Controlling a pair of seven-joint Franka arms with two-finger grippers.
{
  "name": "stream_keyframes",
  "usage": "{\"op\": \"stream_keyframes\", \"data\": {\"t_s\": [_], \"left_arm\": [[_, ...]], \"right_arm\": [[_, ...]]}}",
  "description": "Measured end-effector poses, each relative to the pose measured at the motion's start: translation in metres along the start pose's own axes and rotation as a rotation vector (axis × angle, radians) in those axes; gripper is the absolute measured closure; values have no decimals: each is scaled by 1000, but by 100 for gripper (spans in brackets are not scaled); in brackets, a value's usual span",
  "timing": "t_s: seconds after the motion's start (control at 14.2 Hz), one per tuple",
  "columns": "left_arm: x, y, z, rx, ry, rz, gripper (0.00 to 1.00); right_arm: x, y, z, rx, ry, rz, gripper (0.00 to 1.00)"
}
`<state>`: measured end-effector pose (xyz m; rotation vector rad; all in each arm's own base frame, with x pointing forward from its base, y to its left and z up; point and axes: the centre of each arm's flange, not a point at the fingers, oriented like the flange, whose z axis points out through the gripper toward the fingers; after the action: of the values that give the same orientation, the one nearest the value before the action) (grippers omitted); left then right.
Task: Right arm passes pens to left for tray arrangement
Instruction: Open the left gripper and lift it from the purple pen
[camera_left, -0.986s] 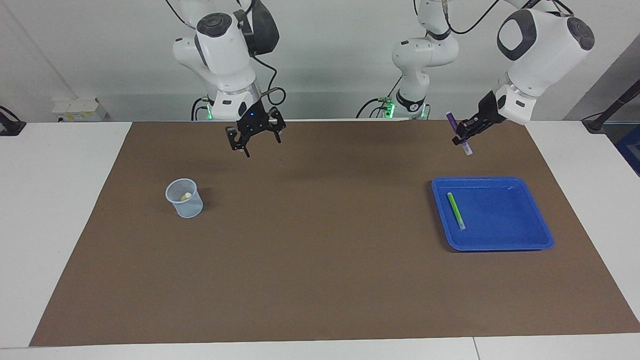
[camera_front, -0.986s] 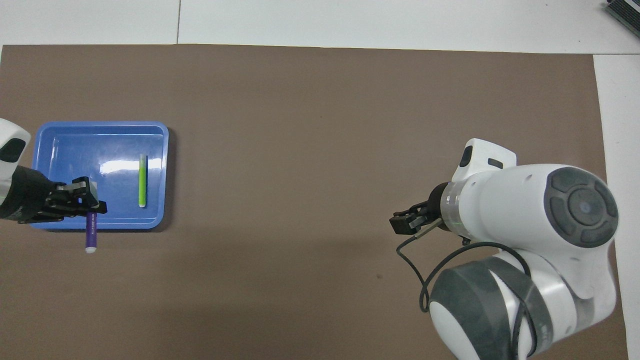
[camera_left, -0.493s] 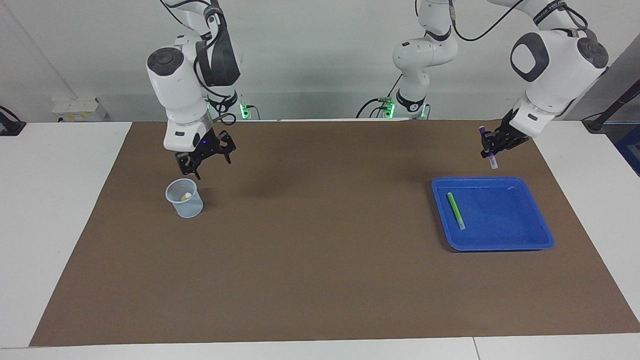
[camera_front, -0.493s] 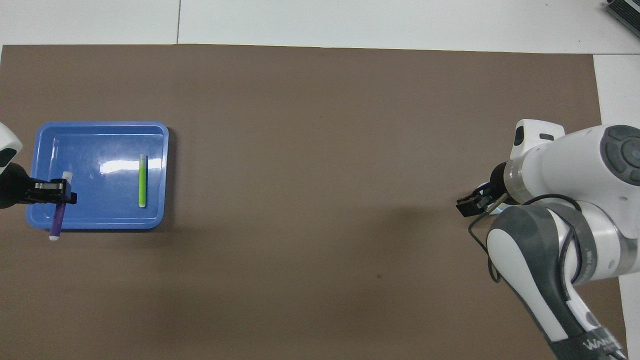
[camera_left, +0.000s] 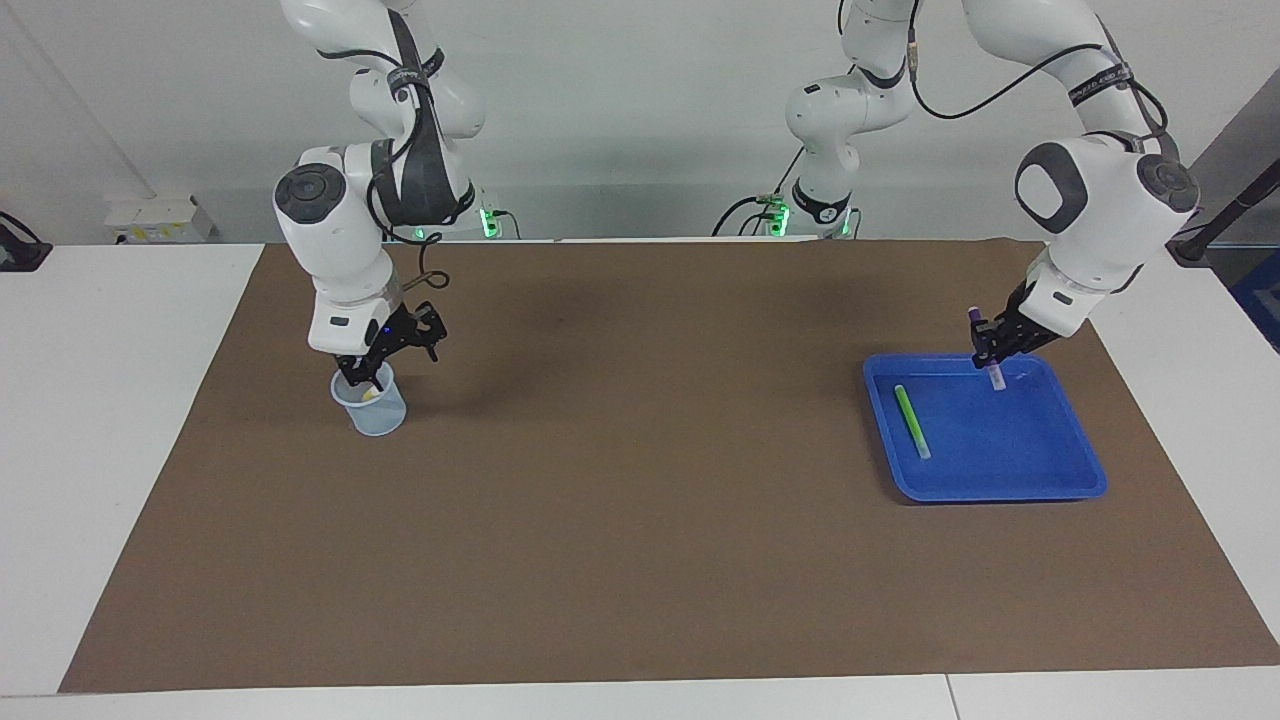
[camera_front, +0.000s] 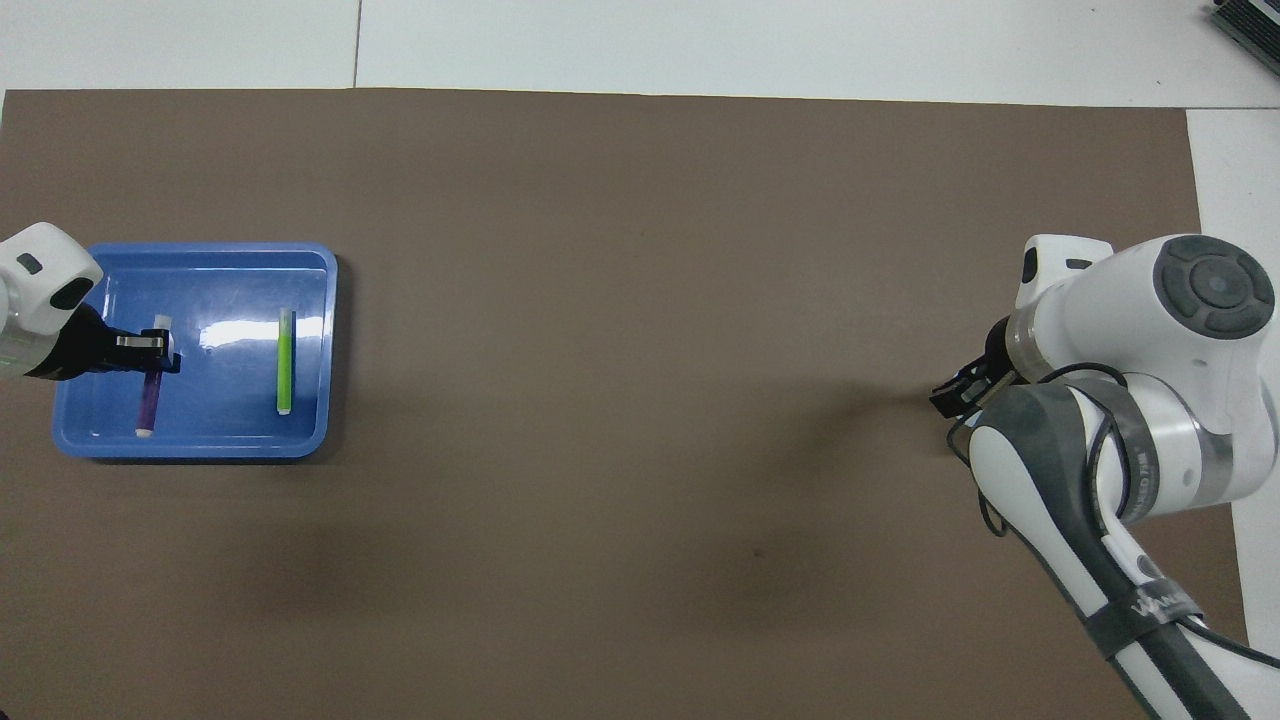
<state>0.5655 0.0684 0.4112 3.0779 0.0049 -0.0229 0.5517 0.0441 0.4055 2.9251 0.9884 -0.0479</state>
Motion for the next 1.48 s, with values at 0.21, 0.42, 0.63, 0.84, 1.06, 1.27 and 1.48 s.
{"op": "stream_keyframes", "data": {"t_s": [0.21,0.42,0.63,0.84,1.06,1.27,1.48], "left_arm": [[8,-3,25,2,18,-3,81],[13,-6,53,3,26,-5,81],[18,-10,77,1,26,-8,81],[23,-13,96,2,35,-11,81],[26,-14,109,3,50,-11,81],[27,-14,109,4,54,-11,81],[27,-14,108,5,61,-9,81]], "right_arm": [[-2,16,16,4,9,-23,10],[-7,23,22,11,4,-15,20],[-10,28,22,12,3,-7,27],[-12,31,22,12,3,-1,39],[-12,31,22,12,3,-22,53],[-17,37,22,12,3,-33,63],[-18,39,23,13,3,-49,70]]}}
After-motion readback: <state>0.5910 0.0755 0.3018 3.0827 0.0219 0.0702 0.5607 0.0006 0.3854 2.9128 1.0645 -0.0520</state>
